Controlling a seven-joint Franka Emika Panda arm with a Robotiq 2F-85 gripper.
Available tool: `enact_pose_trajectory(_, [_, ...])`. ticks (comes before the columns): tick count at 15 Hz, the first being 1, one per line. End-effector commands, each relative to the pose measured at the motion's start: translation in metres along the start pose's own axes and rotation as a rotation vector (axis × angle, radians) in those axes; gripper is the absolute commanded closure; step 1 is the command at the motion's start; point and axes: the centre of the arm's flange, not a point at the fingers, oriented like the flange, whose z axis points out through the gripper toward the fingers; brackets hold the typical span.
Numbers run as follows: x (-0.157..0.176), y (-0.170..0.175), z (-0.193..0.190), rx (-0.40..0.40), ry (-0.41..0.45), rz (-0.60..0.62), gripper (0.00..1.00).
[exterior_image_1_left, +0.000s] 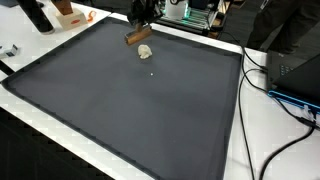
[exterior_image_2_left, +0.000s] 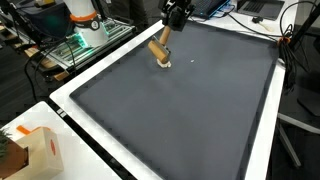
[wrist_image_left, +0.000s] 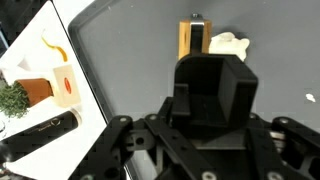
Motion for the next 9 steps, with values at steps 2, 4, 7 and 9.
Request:
enact_pose_trajectory(2, [-0.019,-0.030,0.003,-0.135,0.096,-0.042,0.76])
enact_pose_trajectory(4, [-0.027,-0.041,0.007,-0.173,0.133,-0.065,0.76])
enact_pose_trajectory(7, [-0.037,-0.054,0.012,-0.217,0.191,-0.088,0.76])
enact_pose_trajectory(9, [-0.042,-0.062,0.017,-0.247,0.224,-0.100,0.76])
